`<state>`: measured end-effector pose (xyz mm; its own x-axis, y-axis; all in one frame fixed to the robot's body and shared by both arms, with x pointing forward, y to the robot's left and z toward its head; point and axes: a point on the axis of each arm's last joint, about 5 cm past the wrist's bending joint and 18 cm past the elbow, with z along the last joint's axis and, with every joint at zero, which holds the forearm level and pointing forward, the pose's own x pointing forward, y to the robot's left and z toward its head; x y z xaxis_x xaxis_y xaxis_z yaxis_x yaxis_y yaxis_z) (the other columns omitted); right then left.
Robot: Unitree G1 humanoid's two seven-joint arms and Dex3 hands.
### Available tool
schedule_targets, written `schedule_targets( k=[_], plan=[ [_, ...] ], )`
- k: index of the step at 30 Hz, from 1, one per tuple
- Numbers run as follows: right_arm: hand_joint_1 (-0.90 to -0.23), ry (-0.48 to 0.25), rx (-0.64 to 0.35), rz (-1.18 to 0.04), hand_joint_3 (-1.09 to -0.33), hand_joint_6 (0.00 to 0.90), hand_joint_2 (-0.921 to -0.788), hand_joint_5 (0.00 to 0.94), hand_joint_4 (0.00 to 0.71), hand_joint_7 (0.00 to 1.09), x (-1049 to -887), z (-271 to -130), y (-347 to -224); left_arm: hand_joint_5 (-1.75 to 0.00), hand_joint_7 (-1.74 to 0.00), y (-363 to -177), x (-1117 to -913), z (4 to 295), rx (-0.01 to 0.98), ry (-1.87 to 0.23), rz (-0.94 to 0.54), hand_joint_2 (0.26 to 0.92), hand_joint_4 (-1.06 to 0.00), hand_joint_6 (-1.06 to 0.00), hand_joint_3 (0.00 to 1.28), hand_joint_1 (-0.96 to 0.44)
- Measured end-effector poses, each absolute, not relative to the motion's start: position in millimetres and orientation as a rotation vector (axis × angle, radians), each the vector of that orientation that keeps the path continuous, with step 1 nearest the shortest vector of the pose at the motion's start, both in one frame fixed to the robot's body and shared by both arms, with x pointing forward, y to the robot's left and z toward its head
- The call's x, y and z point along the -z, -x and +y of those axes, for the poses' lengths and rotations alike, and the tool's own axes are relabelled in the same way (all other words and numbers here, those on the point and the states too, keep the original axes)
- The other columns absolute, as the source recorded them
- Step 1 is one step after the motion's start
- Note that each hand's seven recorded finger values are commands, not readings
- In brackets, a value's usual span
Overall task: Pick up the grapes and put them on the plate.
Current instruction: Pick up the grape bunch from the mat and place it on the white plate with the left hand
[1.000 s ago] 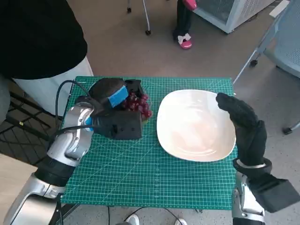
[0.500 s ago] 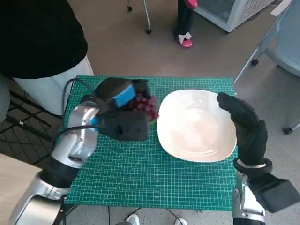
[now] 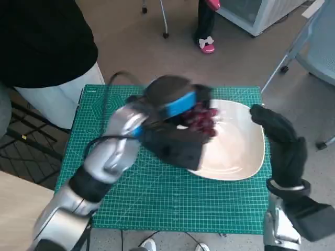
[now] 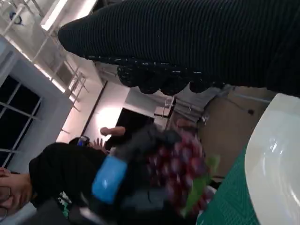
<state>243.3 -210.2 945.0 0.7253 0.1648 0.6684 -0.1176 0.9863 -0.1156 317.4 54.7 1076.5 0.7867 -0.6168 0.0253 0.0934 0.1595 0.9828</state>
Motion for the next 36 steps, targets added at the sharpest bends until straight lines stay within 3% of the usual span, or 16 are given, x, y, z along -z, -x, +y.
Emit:
schedule_targets(
  k=[13, 32, 36],
  plan=[
    [-0.621, 0.086, -0.074, -0.751, -0.844, 0.141, -0.921, 0.003, 0.398, 0.31, -942.3, -221.0, -224.7, -1.32, -0.98, -326.8, -1066.4, 13.5, 0.679, -1.308, -0.437, 0.92, -0.69, -0.66, 0.07, 0.0],
    [-0.599, 0.142, 0.048, -0.765, -0.877, 0.118, -0.921, 0.0, 0.384, 0.28, -944.1, -219.2, -203.7, -1.33, -0.97, -333.1, -1057.8, -4.3, 0.766, -1.331, -0.429, 0.92, -0.68, -0.66, 0.07, 0.0],
    [-0.597, 0.143, 0.065, -0.761, -0.881, 0.12, -0.921, 0.0, 0.382, 0.29, -943.4, -217.5, -201.2, -1.32, -1.06, -333.5, -1055.9, -5.7, 0.773, -1.325, -0.421, 0.92, -0.64, -0.62, 0.1, 0.0]
  ],
)
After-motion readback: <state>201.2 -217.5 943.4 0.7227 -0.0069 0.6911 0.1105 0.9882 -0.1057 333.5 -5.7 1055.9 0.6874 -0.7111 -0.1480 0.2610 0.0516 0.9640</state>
